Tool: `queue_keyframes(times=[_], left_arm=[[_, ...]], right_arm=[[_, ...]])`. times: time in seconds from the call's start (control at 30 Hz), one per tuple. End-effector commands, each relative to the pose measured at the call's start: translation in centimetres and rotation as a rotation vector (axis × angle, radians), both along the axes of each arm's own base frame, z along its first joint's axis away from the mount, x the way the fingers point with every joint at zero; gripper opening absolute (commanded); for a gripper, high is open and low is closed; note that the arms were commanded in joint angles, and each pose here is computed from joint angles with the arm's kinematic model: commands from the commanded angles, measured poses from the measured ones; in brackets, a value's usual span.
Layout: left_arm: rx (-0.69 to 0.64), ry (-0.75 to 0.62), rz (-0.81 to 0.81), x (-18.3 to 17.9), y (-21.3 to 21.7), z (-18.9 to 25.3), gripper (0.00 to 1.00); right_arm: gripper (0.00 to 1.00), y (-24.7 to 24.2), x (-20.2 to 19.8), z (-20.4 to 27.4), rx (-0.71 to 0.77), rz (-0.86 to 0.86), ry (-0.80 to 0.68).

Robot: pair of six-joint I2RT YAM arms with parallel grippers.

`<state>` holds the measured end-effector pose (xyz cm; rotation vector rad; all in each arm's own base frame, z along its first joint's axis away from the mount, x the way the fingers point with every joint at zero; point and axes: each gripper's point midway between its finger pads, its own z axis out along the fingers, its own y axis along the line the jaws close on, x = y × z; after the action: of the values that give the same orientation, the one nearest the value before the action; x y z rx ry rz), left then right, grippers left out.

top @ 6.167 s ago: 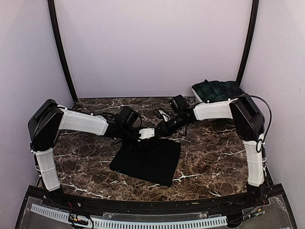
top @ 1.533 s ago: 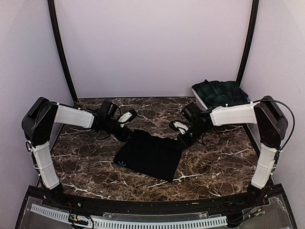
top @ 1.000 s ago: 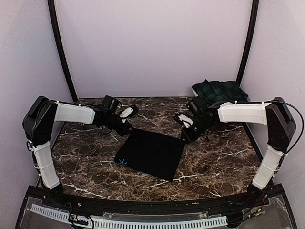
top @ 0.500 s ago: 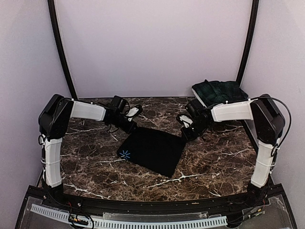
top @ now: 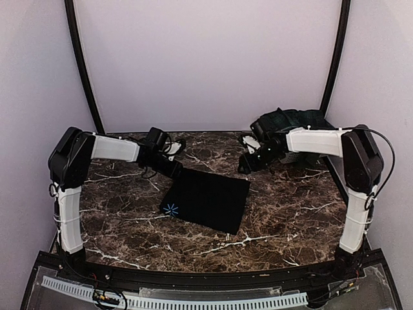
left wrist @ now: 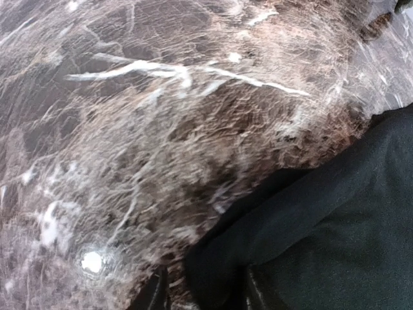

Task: Fold and stack the mixed laundry pile
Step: Smooth out the square-folded T-shirt at the center of the board.

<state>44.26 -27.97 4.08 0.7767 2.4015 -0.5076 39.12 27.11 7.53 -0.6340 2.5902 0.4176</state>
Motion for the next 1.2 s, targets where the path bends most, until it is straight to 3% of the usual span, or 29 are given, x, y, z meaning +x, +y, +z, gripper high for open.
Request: queue_keyframes(times=[0.0,0.03,0.07,0.1,0.17,0.27,0.37,0.47,0.57,0.7,0.87,1.17], left_arm=[[0.011,0.008,0.179,-0.1,3.2,2.3,0.60],[-0.017,-0.023,0.228,0.2,3.7,4.3,0.70],[-0.037,-0.043,0.246,0.1,4.0,4.8,0.72],[-0.082,-0.090,0.270,0.1,4.2,7.4,0.92],[-0.159,-0.137,0.312,-0.2,4.4,10.3,0.98],[-0.204,-0.120,0.357,-0.8,4.5,12.5,0.99],[-0.264,-0.034,0.306,-2.3,2.4,13.1,0.99],[-0.418,0.087,0.138,-4.9,-2.5,13.1,0.99],[-0.542,0.178,-0.005,-6.7,-6.0,13.0,0.99],[-0.640,0.253,-0.057,-6.9,-7.8,11.8,0.99],[-0.593,0.301,0.014,-5.0,-7.5,7.3,0.99],[-0.496,0.363,0.238,-1.2,-3.2,0.4,0.99]], right_arm=[[0.62,0.1,3.7,3.5,0.013,-0.035,-0.103],[0.65,0.2,3.9,4.8,0.033,-0.040,-0.118],[0.69,0.5,3.9,6.3,0.064,-0.039,-0.134],[0.73,1.0,3.7,7.7,0.106,-0.031,-0.144],[0.85,2.1,2.5,10.6,0.227,0.001,-0.156],[0.97,3.6,-0.6,13.7,0.406,0.063,-0.123],[0.99,5.2,-3.8,14.8,0.569,0.112,-0.045],[0.99,6.8,-6.1,13.8,0.665,0.133,0.038],[0.99,7.7,-6.6,10.6,0.642,0.130,0.094],[0.99,8.5,-5.7,6.5,0.621,0.121,0.151],[0.99,9.1,-3.8,3.3,0.615,0.100,0.191],[0.99,6.6,1.6,-1.6,0.521,0.006,0.196]])
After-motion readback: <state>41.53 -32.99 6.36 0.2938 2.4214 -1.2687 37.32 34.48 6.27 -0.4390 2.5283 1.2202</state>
